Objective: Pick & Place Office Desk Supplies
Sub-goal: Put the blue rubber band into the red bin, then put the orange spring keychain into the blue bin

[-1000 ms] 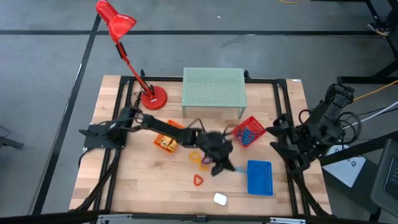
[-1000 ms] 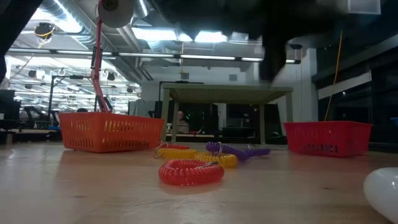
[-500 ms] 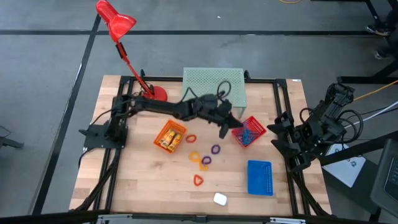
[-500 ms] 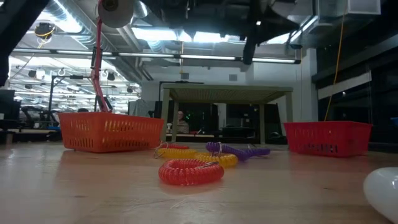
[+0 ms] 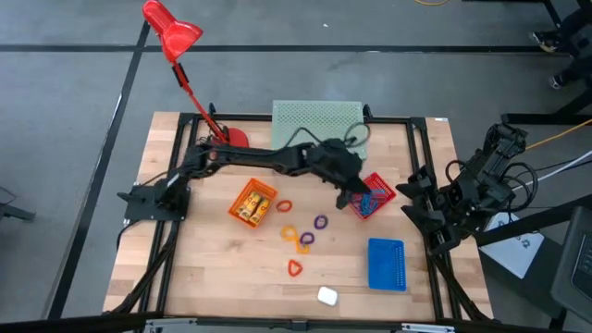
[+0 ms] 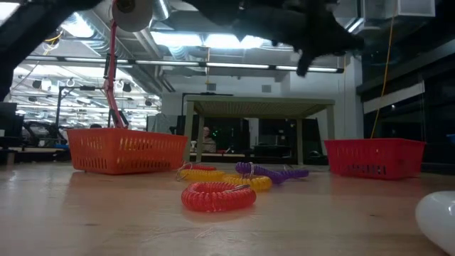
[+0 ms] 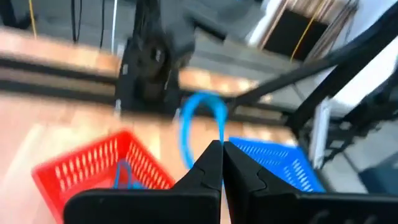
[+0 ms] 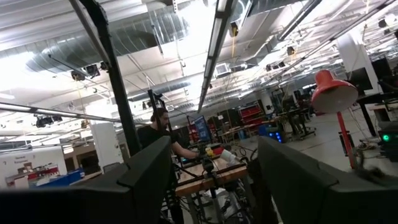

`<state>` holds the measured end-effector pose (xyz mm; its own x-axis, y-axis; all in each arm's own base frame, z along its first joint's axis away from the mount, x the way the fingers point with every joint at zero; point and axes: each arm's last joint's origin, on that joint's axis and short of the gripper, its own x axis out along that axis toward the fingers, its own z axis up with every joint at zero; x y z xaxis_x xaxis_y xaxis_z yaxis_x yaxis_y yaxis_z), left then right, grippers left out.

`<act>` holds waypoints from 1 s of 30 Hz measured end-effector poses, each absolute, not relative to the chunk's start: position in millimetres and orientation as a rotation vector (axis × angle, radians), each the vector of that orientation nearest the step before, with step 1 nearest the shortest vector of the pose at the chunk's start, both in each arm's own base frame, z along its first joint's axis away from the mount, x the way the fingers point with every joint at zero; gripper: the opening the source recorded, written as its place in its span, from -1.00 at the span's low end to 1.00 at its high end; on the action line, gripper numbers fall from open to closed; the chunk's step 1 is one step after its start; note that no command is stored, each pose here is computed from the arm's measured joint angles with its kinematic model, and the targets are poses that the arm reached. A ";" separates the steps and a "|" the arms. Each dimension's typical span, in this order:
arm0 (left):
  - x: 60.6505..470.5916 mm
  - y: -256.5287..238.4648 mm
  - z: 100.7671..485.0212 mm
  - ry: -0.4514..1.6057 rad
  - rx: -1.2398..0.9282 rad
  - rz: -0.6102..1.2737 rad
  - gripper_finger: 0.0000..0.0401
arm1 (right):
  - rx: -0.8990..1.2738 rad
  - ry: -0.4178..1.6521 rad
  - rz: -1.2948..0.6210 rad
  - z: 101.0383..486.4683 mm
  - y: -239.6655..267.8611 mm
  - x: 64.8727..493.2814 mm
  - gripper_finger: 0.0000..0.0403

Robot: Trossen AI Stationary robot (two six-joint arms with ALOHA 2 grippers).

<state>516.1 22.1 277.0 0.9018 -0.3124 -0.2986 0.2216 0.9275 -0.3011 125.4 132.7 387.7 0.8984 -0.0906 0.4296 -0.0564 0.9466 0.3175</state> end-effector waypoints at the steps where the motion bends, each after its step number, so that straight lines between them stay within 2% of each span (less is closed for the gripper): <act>1: 522.1 22.1 272.6 0.368 -0.261 -0.272 -0.99 | 0.333 -0.456 -0.019 387.7 132.7 125.4 0.21; 6: 540.2 28.4 261.3 0.447 -0.230 -0.193 -0.99 | 0.360 -0.453 -0.010 387.3 133.1 125.6 0.21; 12: 551.0 27.5 235.3 0.529 -0.224 -0.216 -0.99 | 0.367 -0.451 0.007 386.5 134.3 126.3 0.21; 18: 550.9 19.6 236.1 0.525 -0.169 -0.218 -0.97 | 0.366 -0.451 0.007 386.5 134.4 126.3 0.21; 30: 551.8 15.9 235.7 0.519 -0.145 -0.171 -0.50 | 0.360 -0.446 0.008 385.9 134.8 126.6 0.21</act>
